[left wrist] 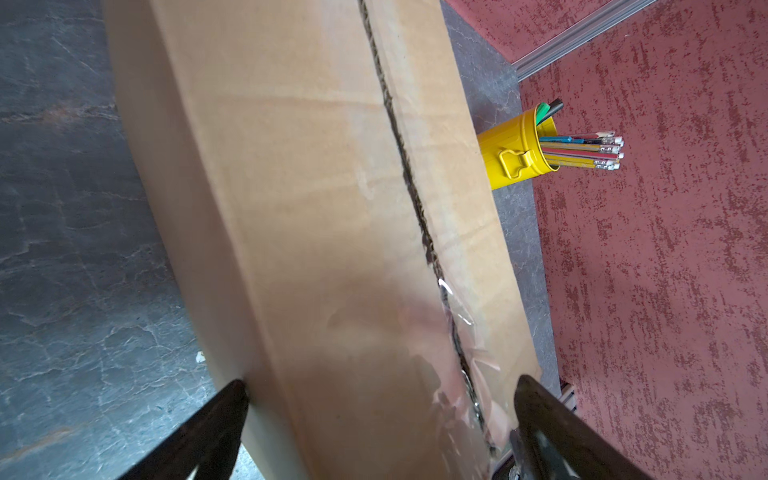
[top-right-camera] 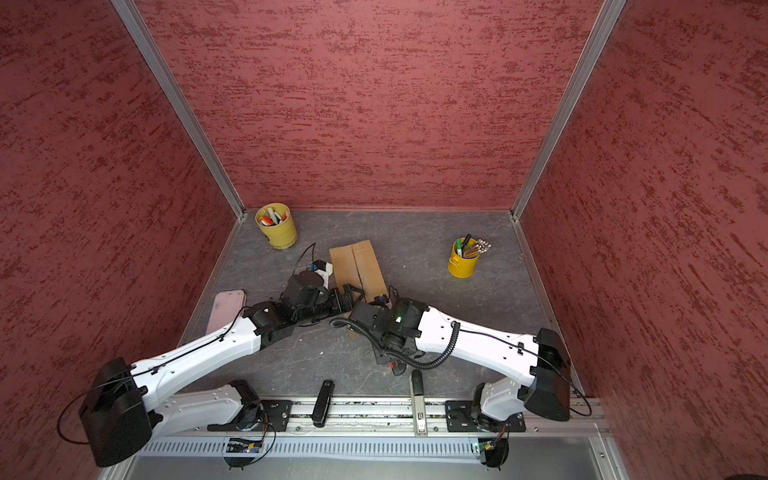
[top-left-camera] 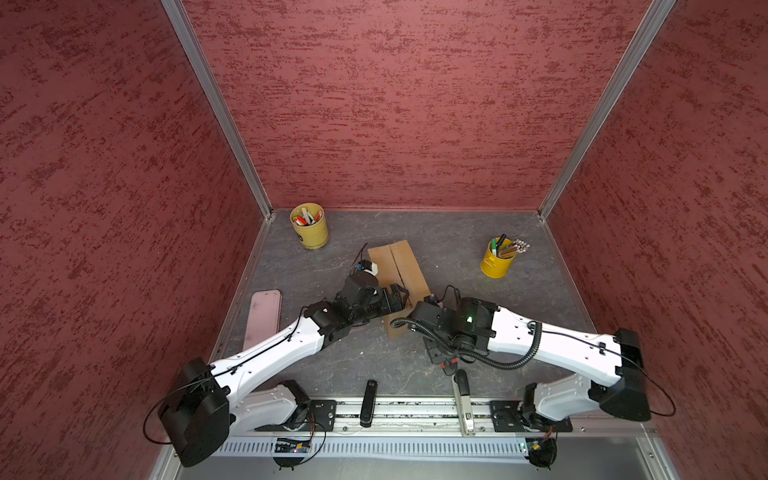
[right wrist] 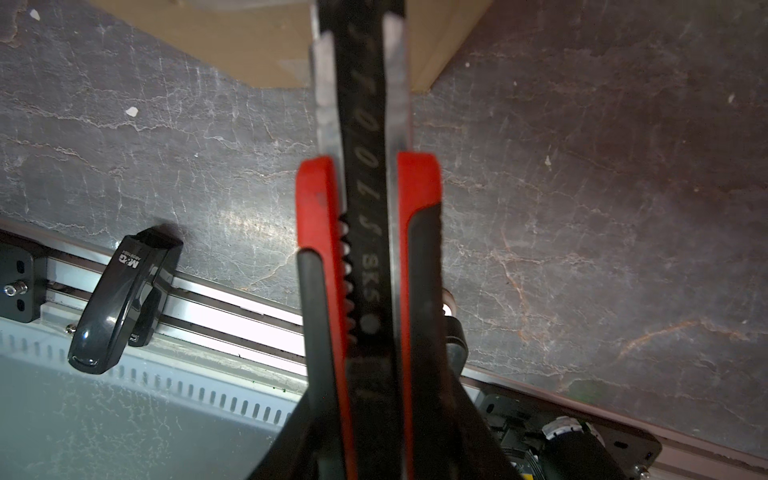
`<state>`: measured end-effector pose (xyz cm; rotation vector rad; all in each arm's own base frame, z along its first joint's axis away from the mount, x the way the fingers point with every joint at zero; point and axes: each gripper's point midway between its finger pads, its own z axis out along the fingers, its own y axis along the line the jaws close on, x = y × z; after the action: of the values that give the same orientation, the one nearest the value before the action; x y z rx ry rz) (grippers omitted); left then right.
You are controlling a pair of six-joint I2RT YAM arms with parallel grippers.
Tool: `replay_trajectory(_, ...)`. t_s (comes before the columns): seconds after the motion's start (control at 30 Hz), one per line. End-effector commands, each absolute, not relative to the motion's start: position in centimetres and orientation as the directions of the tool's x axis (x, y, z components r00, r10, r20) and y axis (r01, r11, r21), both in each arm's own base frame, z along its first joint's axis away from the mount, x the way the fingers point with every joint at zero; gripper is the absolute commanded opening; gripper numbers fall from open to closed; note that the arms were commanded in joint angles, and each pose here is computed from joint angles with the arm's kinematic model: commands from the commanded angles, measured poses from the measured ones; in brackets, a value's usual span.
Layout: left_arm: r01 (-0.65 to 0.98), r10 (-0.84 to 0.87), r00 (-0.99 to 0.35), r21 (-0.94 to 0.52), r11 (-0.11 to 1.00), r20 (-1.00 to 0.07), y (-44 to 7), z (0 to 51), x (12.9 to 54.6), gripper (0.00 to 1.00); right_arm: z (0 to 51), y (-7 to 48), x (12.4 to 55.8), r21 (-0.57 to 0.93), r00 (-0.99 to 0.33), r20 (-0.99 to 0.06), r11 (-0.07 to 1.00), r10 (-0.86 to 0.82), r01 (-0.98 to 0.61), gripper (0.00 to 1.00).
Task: Unpack the express box
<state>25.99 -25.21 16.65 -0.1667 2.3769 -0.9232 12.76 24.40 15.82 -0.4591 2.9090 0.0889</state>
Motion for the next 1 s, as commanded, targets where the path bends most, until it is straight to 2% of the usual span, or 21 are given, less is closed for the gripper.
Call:
replay_trajectory(0.0,0.094,-0.319,-0.823,-0.667,0.739,-0.47,-25.8,16.8,26.1,1.0,16.8,25.7,13.3,0.077,-0.928,-0.23,0.945,-0.294,-0.318,0.0)
replay_trajectory(0.4,0.084,-0.346,-0.813,-0.683,0.726,-0.467,-26.0,17.2,25.6,1.0,16.6,25.8,13.6,0.082,-0.929,-0.232,0.946,-0.289,-0.315,0.0)
replay_trajectory(0.97,0.09,-0.394,-0.798,-0.737,0.669,-0.456,-26.4,18.0,25.2,0.89,16.5,25.8,13.6,0.085,-0.928,-0.227,0.943,-0.296,-0.322,0.0)
